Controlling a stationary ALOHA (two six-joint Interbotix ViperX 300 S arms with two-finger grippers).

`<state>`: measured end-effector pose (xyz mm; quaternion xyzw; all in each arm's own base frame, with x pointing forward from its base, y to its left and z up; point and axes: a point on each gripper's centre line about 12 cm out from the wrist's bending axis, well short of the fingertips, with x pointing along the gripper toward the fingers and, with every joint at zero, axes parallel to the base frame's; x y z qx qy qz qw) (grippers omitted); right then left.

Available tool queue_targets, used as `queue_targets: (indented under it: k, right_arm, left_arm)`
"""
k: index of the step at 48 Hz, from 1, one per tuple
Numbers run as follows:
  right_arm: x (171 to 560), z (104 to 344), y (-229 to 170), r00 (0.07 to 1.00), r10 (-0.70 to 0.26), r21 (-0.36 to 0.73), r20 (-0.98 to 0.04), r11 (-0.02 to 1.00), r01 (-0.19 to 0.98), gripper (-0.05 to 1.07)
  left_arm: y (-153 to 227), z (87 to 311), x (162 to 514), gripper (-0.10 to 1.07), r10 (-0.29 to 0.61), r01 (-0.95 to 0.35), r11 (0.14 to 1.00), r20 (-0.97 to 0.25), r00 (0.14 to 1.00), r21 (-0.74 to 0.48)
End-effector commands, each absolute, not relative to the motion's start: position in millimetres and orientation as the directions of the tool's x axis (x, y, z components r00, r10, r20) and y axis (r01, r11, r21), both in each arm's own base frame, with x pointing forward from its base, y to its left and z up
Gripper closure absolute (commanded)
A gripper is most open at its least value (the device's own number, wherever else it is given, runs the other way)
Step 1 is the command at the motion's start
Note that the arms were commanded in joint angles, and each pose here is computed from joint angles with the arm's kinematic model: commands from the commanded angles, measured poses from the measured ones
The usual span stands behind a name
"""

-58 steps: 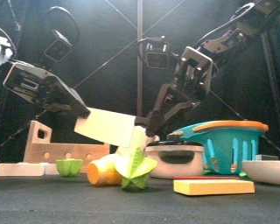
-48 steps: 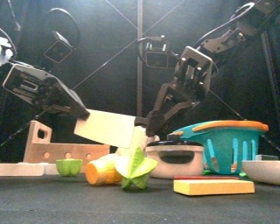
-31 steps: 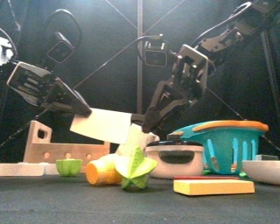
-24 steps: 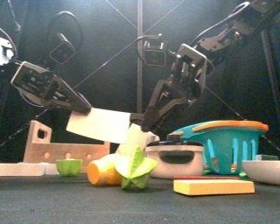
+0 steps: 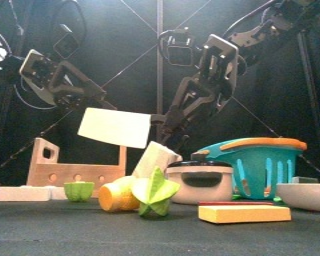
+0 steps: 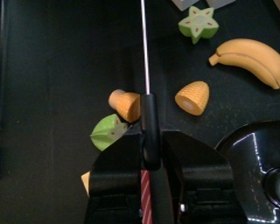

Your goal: Place cleaver back in holder

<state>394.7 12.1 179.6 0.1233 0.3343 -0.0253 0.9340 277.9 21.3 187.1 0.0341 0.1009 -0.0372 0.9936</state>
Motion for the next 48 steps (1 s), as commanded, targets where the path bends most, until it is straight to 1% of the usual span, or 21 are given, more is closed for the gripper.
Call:
queue_targets:
  k: [1,10,15,24,36,41,48]
  right_arm:
    - [398,203,10,0.814,0.031,0.225,-0.579,0.966,0.124,0.59]
    - [397,202,6,0.809,0.024,0.227,-0.587,0.964,0.136,0.59]
    - [397,205,4,0.804,0.025,0.237,-0.593,0.961,0.145,0.59]
    - [396,225,-1,0.801,0.041,0.312,-0.598,0.932,0.186,0.59]
    - [389,253,-13,0.78,0.081,0.425,-0.621,0.87,0.248,0.59]
    - [385,261,-17,0.767,0.096,0.441,-0.634,0.86,0.257,0.58]
    - [382,273,-28,0.741,0.109,0.448,-0.662,0.851,0.275,0.58]
  left_arm:
    - [23,194,277,-0.02,-0.054,0.066,0.996,-0.179,0.982,0.058]
    - [24,192,276,-0.02,-0.045,0.056,0.997,-0.186,0.981,0.052]
    - [25,192,276,-0.02,-0.043,0.054,0.997,-0.192,0.98,0.052]
    - [26,195,277,-0.02,-0.027,0.033,0.999,-0.185,0.982,0.03]
    - [27,210,267,-0.02,0.017,-0.021,1.0,-0.135,0.991,-0.024]
    - [26,209,259,-0.02,0.033,-0.042,0.998,-0.144,0.989,-0.054]
    - [14,207,248,-0.02,0.003,-0.014,0.997,-0.151,0.989,-0.073]
